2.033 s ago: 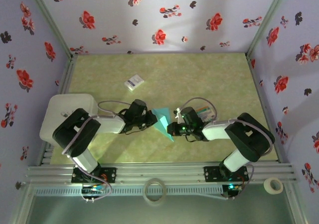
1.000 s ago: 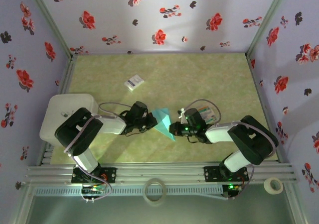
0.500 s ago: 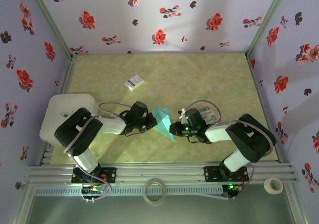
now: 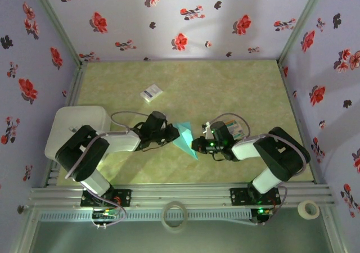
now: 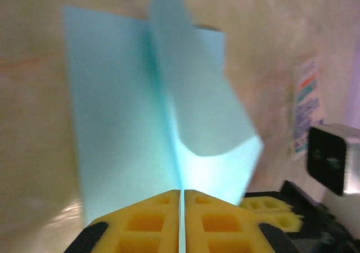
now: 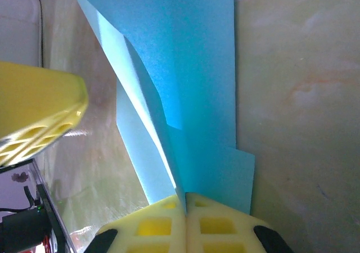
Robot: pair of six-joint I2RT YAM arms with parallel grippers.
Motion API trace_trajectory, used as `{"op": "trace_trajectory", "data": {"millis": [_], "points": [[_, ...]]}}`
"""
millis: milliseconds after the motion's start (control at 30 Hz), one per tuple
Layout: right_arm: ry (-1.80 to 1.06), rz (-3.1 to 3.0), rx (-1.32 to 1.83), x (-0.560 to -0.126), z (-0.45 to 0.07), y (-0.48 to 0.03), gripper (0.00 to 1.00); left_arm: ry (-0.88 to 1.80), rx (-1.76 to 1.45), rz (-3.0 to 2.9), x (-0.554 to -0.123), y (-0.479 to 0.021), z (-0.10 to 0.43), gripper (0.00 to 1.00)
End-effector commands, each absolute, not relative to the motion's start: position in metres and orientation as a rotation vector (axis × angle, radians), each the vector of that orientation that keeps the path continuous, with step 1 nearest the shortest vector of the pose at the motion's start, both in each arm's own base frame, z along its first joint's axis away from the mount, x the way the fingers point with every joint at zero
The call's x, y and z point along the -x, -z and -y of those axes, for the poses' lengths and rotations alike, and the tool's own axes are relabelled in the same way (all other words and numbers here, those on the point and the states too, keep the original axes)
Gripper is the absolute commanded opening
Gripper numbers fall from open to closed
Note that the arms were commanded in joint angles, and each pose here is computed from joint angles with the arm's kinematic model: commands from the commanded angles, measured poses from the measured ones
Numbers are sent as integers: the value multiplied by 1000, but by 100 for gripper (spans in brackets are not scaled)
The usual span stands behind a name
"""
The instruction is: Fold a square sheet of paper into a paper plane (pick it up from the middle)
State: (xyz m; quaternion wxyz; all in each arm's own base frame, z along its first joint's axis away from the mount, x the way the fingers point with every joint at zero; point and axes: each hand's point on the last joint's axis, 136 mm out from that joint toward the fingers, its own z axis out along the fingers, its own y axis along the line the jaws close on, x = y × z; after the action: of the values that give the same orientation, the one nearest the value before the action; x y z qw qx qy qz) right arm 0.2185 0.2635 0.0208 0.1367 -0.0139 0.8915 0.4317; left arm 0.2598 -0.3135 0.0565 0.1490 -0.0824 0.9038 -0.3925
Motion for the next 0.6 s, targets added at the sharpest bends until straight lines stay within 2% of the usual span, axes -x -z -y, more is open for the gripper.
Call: {"op": "trace_trajectory", "data": {"millis": [0, 567], "points": [[-1195, -2641, -25, -218, -255, -4, 7, 1224, 88, -2531, -265, -80, 336, 10], [-1191, -2657, -61, -218, -251, -1, 8, 1240, 118, -2608, -272, -39, 354, 8]]}}
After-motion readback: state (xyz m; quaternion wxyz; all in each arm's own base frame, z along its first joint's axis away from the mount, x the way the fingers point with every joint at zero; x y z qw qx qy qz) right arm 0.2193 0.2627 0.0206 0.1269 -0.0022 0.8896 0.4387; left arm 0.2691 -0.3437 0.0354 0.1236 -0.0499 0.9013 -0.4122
